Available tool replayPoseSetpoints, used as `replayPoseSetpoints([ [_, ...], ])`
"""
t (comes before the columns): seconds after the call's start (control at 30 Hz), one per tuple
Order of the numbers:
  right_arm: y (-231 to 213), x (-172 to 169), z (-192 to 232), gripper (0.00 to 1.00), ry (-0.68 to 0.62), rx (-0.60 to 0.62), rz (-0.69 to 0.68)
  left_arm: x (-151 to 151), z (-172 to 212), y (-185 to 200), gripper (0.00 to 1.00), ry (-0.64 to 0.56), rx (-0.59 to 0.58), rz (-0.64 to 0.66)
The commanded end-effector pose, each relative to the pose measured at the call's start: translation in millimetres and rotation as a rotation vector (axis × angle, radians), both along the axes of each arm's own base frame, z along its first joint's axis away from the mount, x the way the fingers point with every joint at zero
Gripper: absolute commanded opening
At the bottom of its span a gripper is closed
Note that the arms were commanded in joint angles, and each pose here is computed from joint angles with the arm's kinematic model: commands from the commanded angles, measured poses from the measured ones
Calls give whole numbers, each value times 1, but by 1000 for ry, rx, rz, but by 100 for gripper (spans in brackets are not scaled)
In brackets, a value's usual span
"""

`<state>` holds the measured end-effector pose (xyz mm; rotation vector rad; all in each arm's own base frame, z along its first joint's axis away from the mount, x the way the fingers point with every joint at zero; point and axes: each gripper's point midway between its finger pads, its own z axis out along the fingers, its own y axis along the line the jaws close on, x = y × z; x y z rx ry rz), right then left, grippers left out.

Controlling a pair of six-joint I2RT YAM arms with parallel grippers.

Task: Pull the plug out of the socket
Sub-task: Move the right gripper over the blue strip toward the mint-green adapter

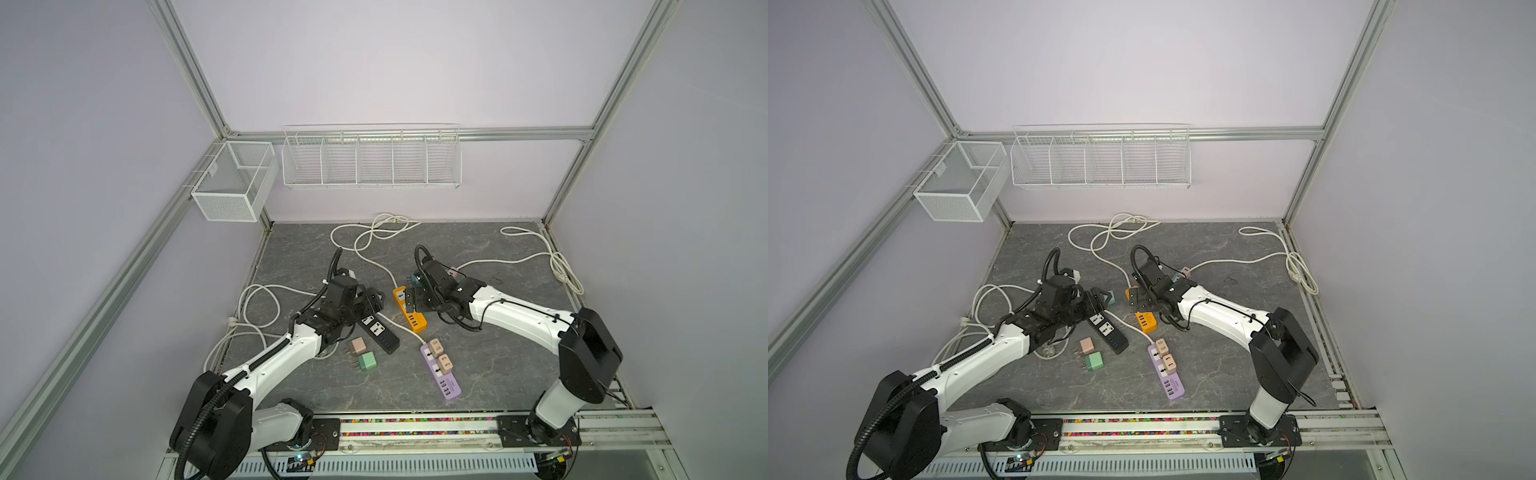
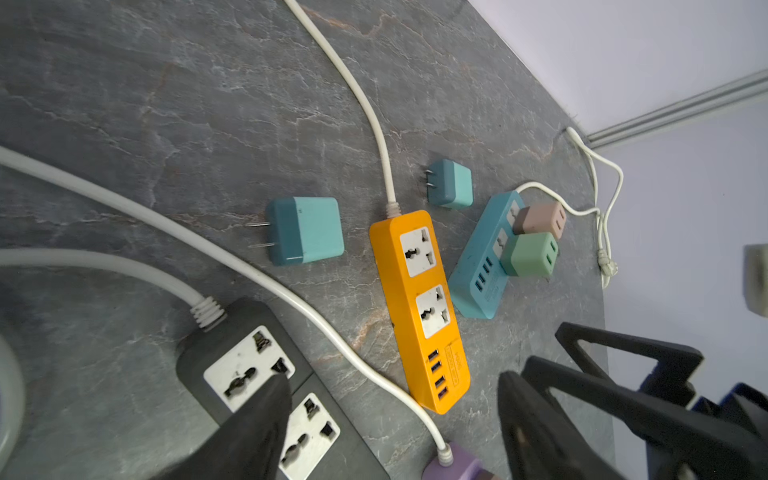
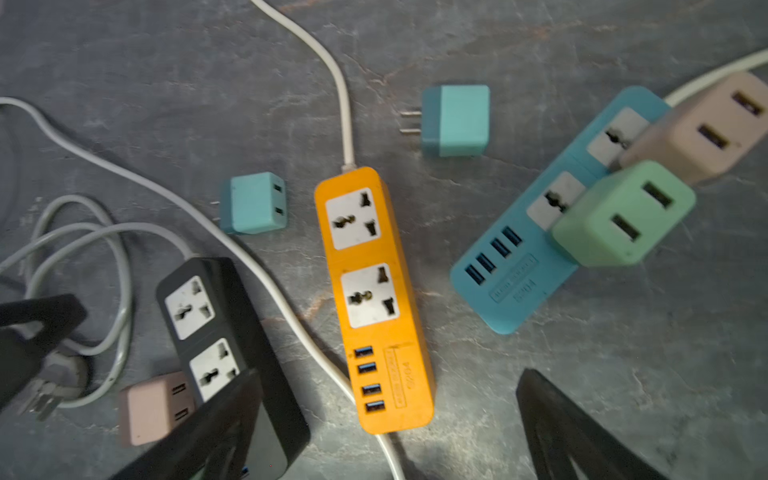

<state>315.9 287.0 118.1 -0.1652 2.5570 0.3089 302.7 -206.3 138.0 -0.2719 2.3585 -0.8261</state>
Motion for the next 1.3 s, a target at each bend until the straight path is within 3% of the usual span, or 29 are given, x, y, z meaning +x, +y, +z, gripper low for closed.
replayPoseSetpoints([
  [0.0,-24,0,-1,96,-18,-37,-104,0,3,-6,84,-35,21,-17],
  [0.13,-41,1,-15,89,-25,-75,-178,0,1,-13,89,-32,24,-30],
  [0.53,-47,29,-51,89,7,-113,-296,1,-4,-35,100,-31,28,-62],
  [0.9,-37,51,-66,89,13,-86,-336,5,-5,-38,99,-31,29,-61],
  [1.27,-52,52,-84,89,38,-96,-388,5,-8,-40,99,-22,30,-70],
])
